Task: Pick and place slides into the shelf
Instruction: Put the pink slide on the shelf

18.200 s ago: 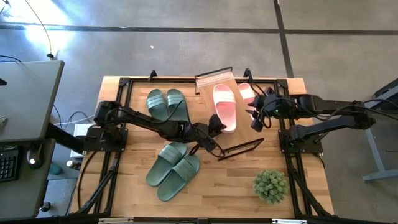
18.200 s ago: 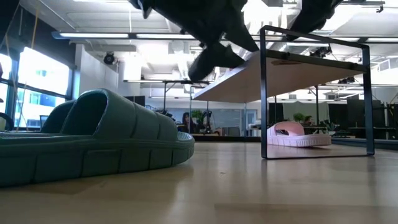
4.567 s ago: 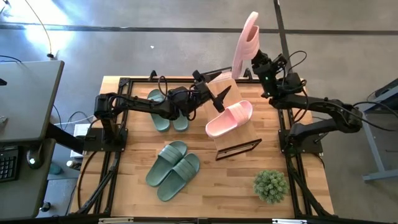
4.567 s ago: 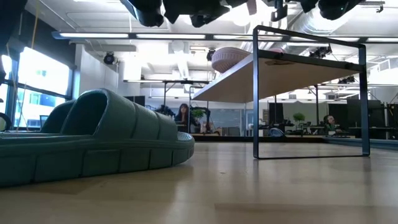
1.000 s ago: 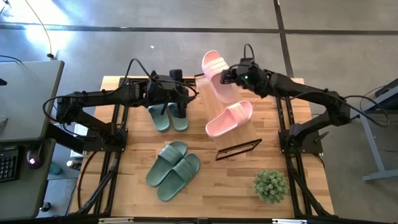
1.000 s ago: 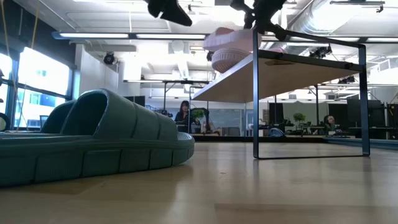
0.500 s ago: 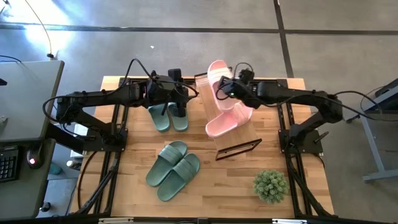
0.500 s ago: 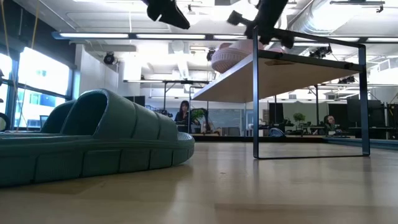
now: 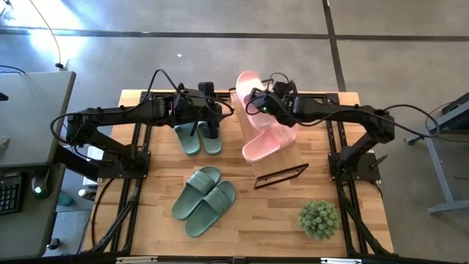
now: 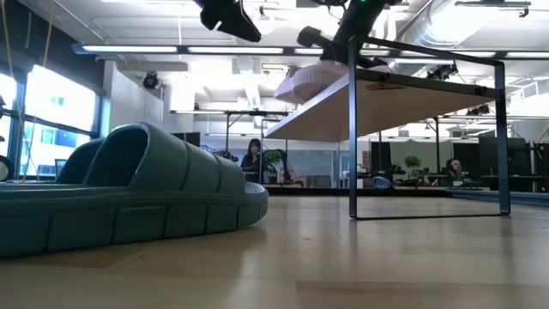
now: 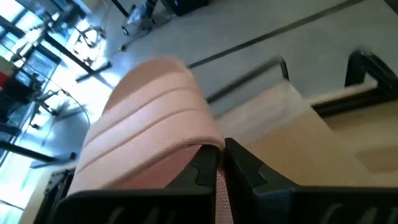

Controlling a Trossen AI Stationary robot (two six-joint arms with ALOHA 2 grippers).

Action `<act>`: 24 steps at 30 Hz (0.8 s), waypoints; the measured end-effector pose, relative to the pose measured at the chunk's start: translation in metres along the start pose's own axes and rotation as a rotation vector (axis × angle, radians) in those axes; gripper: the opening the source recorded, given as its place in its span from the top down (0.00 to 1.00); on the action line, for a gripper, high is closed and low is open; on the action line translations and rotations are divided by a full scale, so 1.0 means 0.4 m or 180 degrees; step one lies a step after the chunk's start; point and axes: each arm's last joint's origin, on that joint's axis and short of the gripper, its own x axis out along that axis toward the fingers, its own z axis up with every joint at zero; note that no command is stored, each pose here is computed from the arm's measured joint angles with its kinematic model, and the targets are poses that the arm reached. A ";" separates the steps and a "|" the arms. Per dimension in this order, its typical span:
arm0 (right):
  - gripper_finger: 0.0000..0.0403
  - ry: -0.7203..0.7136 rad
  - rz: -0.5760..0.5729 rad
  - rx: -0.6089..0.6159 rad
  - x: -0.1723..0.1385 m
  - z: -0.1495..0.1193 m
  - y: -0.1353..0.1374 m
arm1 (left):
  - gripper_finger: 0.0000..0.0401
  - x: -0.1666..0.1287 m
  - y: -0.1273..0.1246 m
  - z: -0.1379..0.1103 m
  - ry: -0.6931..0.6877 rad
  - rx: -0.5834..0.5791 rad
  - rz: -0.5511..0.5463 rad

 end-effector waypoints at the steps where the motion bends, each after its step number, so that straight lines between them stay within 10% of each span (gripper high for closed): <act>1: 1.00 -0.0036 0.0031 0.0022 0.004 0.007 0.003 | 0.44 0.000 0.000 0.000 -0.0004 0.0000 -0.0004; 24: 0.85 0.0400 0.0096 -0.0413 0.055 -0.002 -0.001 | 0.44 0.059 -0.068 -0.066 0.0162 0.0049 -0.0097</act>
